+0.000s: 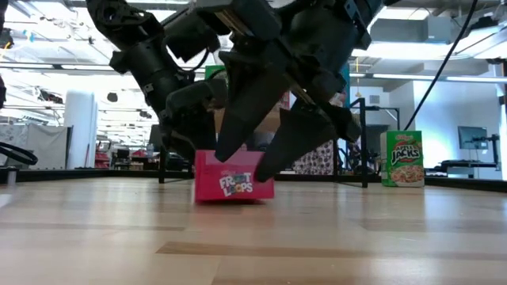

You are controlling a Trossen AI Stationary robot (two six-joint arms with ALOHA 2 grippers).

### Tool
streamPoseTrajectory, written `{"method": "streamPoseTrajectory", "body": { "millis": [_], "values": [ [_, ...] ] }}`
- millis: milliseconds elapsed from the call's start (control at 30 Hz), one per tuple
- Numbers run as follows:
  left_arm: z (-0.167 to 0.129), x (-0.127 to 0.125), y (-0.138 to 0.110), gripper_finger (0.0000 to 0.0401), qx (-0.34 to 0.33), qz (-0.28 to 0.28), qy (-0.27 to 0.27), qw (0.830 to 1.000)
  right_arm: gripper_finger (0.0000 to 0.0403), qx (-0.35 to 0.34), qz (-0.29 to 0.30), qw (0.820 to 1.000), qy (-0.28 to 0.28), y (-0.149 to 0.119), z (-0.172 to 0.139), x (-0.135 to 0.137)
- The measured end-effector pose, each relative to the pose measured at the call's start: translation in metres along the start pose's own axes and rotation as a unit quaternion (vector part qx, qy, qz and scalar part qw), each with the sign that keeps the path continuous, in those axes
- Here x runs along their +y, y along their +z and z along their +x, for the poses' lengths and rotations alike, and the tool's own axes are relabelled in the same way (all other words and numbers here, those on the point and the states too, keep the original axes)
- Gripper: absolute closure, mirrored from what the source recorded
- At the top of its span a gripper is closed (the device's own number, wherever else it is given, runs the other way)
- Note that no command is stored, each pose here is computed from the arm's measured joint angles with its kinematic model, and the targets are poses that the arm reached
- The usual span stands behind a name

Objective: Stack cereal on shelf
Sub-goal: Put the red cereal box on the shelf aligned with the other red cereal boxes

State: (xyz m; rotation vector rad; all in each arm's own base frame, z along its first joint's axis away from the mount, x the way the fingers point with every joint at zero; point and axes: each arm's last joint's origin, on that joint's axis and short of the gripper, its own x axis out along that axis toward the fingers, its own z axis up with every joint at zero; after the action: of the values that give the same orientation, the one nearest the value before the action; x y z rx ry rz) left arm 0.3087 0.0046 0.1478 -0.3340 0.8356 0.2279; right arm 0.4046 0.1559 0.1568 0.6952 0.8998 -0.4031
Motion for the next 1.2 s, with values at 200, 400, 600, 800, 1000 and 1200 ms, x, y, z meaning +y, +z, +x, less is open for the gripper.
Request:
{"method": "streamPoseTrajectory", "body": {
  "millis": [200,400,600,800,1000,1200],
  "values": [
    [0.015,0.002,-0.011,0.0222,0.035,-0.003,-0.004,0.999,0.0148,-0.008,-0.034,0.999,0.008,0.01,-0.012,0.013],
    [0.017,0.0,-0.011,0.0222,0.035,-0.008,-0.004,0.999,0.0148,-0.001,-0.051,0.999,-0.016,0.015,-0.018,0.014],
    [0.016,0.0,-0.011,0.0222,0.031,-0.008,-0.006,0.999,0.0148,-0.01,-0.059,0.998,-0.004,0.024,-0.023,0.02],
    [0.016,-0.001,-0.011,0.0222,0.032,-0.008,-0.008,0.999,0.0148,-0.024,-0.077,0.997,0.01,0.037,-0.03,0.027],
    [0.016,-0.001,-0.011,0.0222,0.032,-0.008,-0.008,0.999,0.0148,-0.027,-0.072,0.997,0.002,0.046,-0.03,0.023],
    [0.012,-0.001,-0.01,0.0222,0.029,0.003,-0.004,1.0,0.0148,-0.03,-0.072,0.997,-0.001,0.052,-0.028,0.02]
  ]
}}
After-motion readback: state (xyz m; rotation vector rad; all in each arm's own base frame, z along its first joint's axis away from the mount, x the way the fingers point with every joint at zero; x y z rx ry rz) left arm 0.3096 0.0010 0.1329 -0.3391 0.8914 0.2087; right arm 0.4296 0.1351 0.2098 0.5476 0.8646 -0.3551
